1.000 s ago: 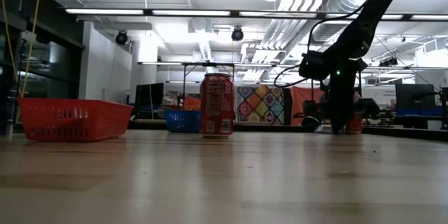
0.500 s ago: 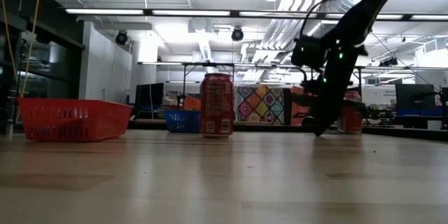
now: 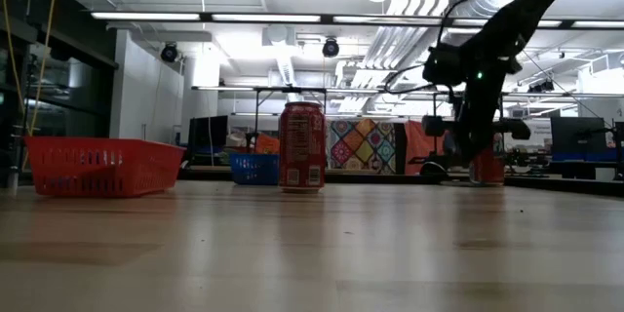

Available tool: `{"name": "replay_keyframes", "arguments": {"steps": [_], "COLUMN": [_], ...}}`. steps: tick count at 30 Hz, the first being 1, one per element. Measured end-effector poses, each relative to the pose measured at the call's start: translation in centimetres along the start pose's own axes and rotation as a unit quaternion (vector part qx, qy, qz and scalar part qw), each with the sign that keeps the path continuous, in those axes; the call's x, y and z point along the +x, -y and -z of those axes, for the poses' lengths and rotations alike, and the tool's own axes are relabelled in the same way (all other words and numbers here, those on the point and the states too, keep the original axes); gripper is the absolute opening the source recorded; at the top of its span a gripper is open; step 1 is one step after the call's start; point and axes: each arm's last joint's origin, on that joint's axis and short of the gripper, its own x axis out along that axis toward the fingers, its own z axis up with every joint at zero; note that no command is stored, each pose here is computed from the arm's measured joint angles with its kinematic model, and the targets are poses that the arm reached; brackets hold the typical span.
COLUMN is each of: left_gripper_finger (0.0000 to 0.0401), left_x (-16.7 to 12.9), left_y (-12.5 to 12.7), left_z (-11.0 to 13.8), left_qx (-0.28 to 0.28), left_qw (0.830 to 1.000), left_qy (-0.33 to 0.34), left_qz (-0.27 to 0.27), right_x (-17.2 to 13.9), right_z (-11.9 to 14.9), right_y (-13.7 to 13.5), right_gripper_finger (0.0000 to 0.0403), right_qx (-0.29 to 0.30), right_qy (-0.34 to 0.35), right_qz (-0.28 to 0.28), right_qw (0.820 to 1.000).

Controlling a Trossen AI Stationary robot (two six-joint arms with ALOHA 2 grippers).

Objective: Sort candy
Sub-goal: Put the white chocolate into the red bin

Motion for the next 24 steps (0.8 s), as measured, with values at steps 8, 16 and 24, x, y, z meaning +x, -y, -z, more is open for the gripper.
{"name": "replay_keyframes", "arguments": {"steps": [8,16,24], "left_gripper_finger": [0.0155,0.0155,0.0155], "left_x": [0.0,0.0,0.0], "left_y": [0.0,-0.1,-0.1], "left_z": [0.0,0.3,0.4], "left_qx": [0.0,-0.002,-0.003], "left_qw": [1.0,1.0,1.0], "left_qy": [-0.001,-0.016,-0.021], "left_qz": [0.0,-0.004,-0.007], "right_x": [3.2,4.2,3.5], "right_z": [-0.5,0.5,1.6], "right_y": [0.1,-0.2,-1.3], "right_gripper_finger": [0.0,0.0,0.0], "right_qx": [0.027,0.0,-0.115], "right_qy": [-0.011,-0.022,-0.077], "right_qz": [0.001,0.019,-0.056], "right_qw": [1.0,1.0,0.989]}}
